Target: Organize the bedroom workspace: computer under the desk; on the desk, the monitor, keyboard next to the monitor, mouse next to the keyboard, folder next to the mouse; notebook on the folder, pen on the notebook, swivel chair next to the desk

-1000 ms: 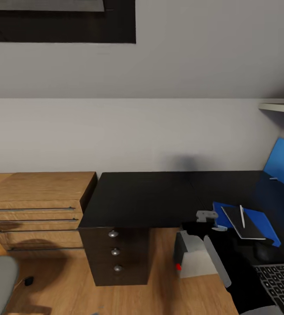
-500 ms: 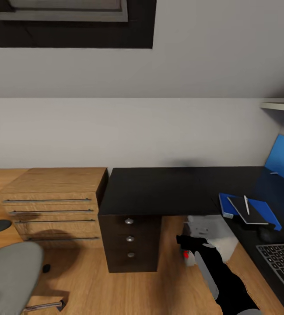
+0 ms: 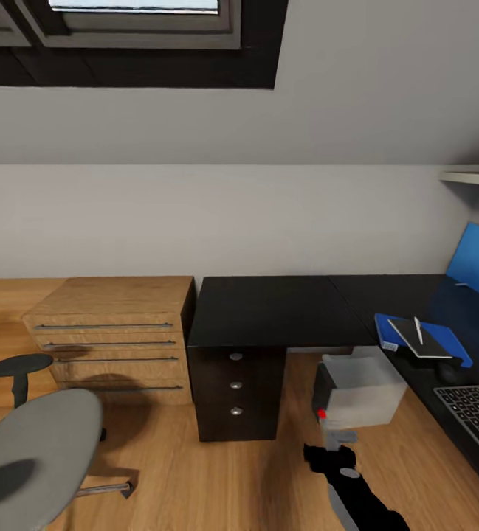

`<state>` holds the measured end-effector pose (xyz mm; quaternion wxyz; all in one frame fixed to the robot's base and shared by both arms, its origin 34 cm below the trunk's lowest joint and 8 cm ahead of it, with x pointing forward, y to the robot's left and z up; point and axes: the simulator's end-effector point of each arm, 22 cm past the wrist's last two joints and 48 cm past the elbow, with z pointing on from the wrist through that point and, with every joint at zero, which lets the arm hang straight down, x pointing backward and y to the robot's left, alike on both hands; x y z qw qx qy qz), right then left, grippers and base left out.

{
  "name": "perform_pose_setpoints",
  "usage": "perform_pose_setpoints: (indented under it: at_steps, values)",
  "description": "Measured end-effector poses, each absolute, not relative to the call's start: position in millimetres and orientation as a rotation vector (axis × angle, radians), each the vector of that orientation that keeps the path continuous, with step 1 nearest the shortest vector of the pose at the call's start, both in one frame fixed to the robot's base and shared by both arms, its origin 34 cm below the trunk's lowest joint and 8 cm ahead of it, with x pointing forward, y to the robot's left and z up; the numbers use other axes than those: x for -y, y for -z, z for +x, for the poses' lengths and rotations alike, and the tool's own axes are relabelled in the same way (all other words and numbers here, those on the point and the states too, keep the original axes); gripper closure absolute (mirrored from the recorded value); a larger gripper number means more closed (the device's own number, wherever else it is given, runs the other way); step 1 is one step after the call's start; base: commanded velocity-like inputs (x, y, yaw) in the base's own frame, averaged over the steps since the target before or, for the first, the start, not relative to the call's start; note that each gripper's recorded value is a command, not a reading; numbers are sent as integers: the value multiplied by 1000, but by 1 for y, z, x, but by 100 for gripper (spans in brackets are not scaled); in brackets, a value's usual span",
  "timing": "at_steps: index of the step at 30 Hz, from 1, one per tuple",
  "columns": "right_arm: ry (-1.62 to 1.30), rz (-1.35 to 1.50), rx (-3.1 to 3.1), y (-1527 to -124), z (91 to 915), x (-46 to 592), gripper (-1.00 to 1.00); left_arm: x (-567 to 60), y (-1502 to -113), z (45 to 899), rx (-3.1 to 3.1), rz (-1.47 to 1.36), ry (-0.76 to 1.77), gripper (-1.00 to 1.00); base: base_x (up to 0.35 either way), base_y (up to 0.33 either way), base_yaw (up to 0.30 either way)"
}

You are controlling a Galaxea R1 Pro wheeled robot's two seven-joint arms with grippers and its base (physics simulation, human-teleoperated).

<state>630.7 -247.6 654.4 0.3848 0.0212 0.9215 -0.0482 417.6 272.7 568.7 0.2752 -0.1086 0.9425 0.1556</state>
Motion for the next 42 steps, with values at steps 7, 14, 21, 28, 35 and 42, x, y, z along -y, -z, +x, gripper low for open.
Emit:
perform_pose_setpoints:
  at_steps: [7, 14, 21, 28, 35, 42]
  values:
    - [232, 15, -2252, -591, 528, 289, -100, -298, -574, 404, -2454, -358, -483, -100, -3, 0, 0]
    - [247, 5, -2303, -586, 500, 294, -100, -298, -577, 391, -2479, -364, -506, -100, 0, 0, 0]
    - [257, -3, -2345, -587, 482, 297, -100, -284, -573, 385, -2527, -309, -392, -100, 0, 0, 0]
    - [261, -9, -2383, -588, 463, 297, -100, -269, -578, 386, -2545, -309, -292, -100, 0, 0, 0]
    - [265, -6, -2385, -597, 460, 300, -100, -271, -586, 385, -2549, -338, -281, -100, 0, 0, 0]
    - [216, -24, -2309, -622, 490, 288, -100, -243, -564, 332, -2695, -276, -178, -100, 0, 0, 0]
